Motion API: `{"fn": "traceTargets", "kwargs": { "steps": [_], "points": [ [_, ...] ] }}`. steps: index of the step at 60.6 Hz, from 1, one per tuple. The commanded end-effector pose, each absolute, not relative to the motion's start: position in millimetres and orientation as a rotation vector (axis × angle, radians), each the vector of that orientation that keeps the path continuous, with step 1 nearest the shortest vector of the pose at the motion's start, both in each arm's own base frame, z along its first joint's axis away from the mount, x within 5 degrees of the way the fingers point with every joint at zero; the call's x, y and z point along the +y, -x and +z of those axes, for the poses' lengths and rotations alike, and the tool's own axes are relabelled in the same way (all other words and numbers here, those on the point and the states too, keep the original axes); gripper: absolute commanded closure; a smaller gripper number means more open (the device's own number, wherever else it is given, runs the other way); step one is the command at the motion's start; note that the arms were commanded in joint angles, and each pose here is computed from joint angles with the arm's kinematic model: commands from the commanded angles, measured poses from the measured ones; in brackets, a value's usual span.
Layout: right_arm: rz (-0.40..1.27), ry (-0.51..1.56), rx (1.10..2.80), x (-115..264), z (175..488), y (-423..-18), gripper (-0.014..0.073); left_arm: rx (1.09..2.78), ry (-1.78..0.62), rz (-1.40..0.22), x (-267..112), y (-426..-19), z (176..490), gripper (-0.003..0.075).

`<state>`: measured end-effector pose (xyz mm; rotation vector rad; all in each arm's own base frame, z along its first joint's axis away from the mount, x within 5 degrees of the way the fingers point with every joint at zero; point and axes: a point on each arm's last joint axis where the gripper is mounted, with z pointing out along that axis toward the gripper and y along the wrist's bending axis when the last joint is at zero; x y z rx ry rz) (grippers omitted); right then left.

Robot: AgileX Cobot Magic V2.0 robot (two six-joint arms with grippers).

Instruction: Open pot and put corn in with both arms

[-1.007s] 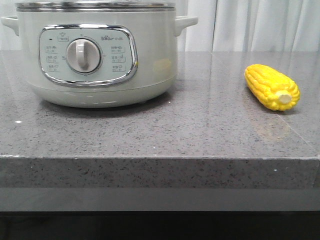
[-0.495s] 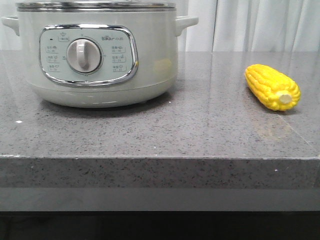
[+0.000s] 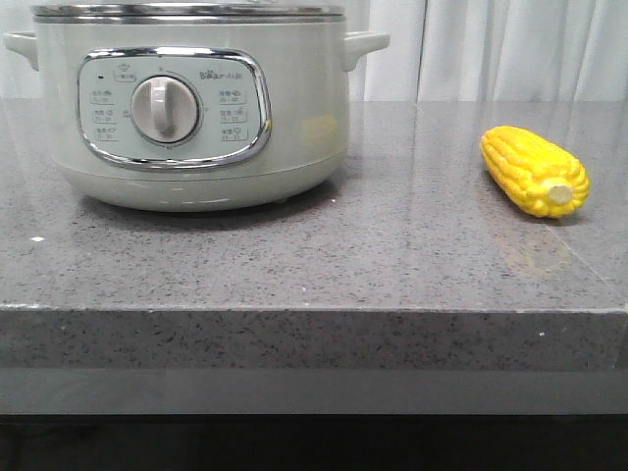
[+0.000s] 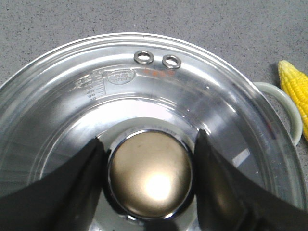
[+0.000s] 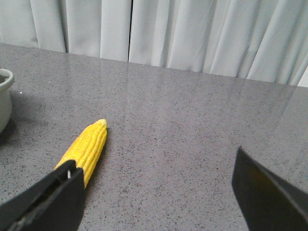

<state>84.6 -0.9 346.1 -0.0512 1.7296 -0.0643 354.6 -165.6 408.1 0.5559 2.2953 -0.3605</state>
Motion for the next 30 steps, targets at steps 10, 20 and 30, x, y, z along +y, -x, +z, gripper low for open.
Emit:
{"fn": "traceTargets", "kwargs": {
  "steps": [10, 20, 30],
  "points": [
    [-0.093, 0.048, 1.63, -2.4, 362.3, -85.4, -0.0039, 1.998, -0.503, -0.404, -151.9, -317.8, 492.5, 0.0584],
    [-0.093, 0.048, 1.628, -2.5, 362.4, -85.4, -0.0039, 1.961, -0.501, -0.413, -142.6, -294.9, 510.2, 0.0584],
    [-0.093, 0.048, 1.628, -2.5, 362.4, -85.4, -0.0039, 1.95, -0.5, -0.411, -131.4, -269.5, 511.3, 0.0584]
  ]
}}
